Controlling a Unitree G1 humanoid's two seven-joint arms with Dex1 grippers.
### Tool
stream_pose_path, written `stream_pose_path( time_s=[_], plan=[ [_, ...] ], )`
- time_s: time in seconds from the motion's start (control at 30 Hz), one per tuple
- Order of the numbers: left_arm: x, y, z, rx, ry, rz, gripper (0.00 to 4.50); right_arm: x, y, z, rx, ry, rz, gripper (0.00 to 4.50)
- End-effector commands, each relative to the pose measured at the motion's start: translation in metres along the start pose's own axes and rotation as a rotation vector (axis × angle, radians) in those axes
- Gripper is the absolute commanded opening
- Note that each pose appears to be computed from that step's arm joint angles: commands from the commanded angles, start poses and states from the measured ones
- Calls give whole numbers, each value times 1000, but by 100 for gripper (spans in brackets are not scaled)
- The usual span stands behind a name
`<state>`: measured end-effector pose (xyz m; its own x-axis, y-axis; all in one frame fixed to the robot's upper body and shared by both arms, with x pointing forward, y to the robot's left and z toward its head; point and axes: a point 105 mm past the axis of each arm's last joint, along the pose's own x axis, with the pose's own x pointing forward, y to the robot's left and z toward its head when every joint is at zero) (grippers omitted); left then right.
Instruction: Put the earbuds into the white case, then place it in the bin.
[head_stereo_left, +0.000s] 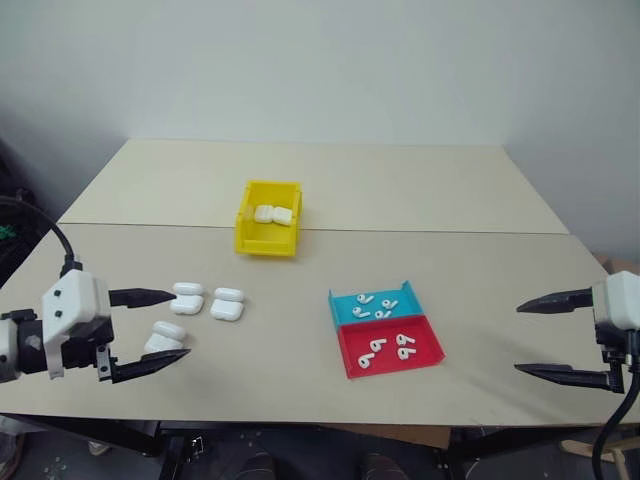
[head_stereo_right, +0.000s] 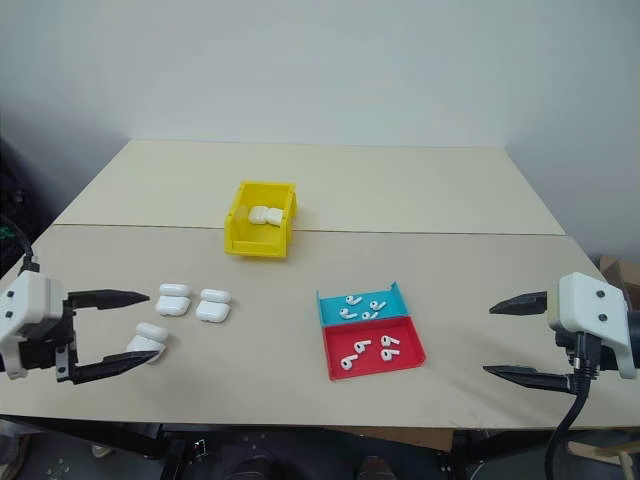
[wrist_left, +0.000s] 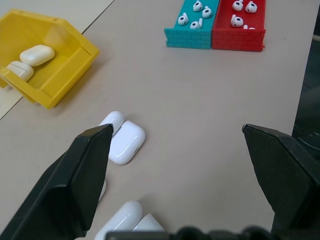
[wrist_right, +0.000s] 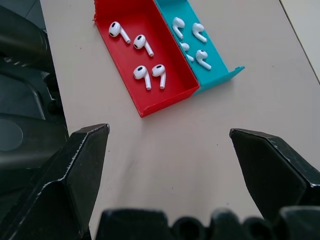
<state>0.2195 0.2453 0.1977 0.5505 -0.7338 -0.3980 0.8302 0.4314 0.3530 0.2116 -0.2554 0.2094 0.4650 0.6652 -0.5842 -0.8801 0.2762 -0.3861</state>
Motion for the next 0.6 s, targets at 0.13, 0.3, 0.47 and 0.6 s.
stream_pose_path(
  time_s=[0.13, 0.3, 0.47, 0.6],
  plan=[
    [5, 2, 7, 50, 21, 60, 450, -3, -3, 8, -41, -24, -20, 447],
    [3, -1, 11, -34, 19, 125, 450, -3, -2, 7, -39, -21, -15, 447],
    [-3, -21, 0, -63, 204, 200, 450, -1, 3, 4, -18, -22, -4, 447],
    [-11, -27, -7, -46, 471, 253, 450, 6, 9, -1, 1, -20, 19, 447]
  ],
)
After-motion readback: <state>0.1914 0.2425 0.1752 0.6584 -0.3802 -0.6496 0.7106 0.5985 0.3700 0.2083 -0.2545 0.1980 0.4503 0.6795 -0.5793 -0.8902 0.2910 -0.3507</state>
